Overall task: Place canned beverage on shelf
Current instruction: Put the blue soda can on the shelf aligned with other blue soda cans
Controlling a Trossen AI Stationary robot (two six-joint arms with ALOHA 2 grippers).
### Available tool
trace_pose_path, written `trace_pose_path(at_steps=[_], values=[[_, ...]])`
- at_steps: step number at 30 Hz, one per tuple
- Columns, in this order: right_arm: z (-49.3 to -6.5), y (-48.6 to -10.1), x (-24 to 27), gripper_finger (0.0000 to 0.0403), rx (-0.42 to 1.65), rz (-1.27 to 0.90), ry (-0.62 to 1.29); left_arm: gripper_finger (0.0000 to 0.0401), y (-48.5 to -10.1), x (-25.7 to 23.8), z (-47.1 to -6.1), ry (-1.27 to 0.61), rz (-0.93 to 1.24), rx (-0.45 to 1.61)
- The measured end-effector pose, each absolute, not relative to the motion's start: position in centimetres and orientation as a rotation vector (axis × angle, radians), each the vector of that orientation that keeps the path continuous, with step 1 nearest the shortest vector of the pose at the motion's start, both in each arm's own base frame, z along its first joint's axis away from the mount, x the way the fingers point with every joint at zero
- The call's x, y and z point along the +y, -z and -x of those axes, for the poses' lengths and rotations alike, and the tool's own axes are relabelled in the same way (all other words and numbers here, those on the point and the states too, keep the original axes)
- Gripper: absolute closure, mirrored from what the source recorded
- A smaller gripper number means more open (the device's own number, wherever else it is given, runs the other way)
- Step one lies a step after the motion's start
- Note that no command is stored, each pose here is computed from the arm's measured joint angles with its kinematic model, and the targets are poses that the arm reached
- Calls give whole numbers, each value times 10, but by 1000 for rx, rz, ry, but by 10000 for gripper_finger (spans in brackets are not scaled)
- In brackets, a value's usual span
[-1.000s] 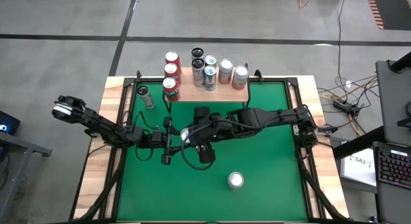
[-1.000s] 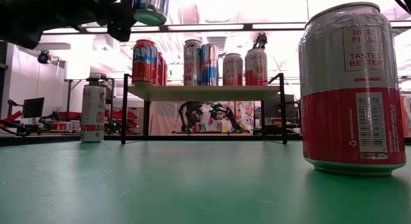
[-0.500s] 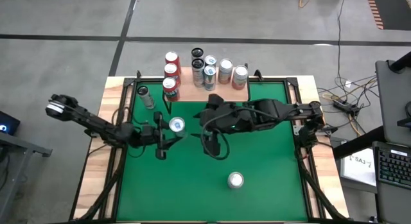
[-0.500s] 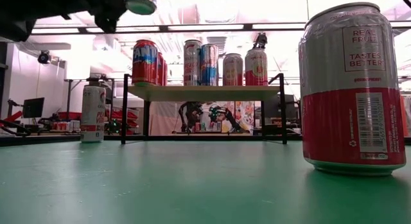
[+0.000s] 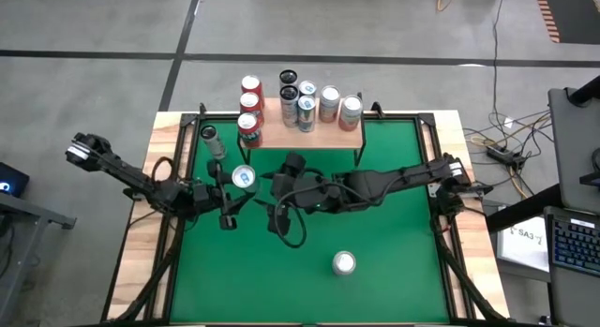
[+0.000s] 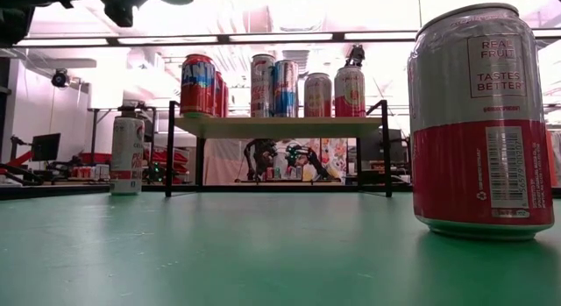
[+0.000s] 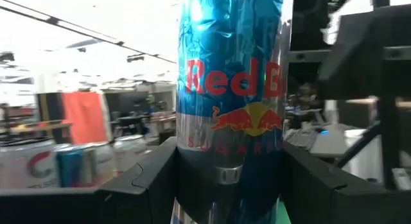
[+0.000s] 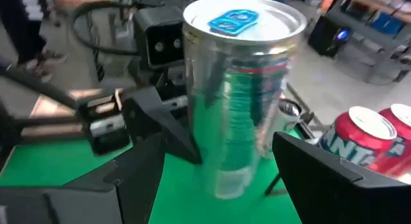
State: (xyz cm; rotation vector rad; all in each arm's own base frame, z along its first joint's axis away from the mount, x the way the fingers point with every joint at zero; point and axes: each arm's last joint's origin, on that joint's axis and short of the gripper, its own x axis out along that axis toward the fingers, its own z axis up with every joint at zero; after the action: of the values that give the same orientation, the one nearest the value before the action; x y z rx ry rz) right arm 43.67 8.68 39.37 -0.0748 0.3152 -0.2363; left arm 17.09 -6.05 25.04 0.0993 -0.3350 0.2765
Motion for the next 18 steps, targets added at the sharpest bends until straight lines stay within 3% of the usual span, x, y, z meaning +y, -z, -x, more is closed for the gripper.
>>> trace_pose_path(at_steps=[12,18], values=[[-453,-359,83,124,13,38,352,202,-249,-61,-171,-290,-115,-323],[-455,-348,74,124,3,18,365,202,-246,-61,-173,-310,-119,-305]])
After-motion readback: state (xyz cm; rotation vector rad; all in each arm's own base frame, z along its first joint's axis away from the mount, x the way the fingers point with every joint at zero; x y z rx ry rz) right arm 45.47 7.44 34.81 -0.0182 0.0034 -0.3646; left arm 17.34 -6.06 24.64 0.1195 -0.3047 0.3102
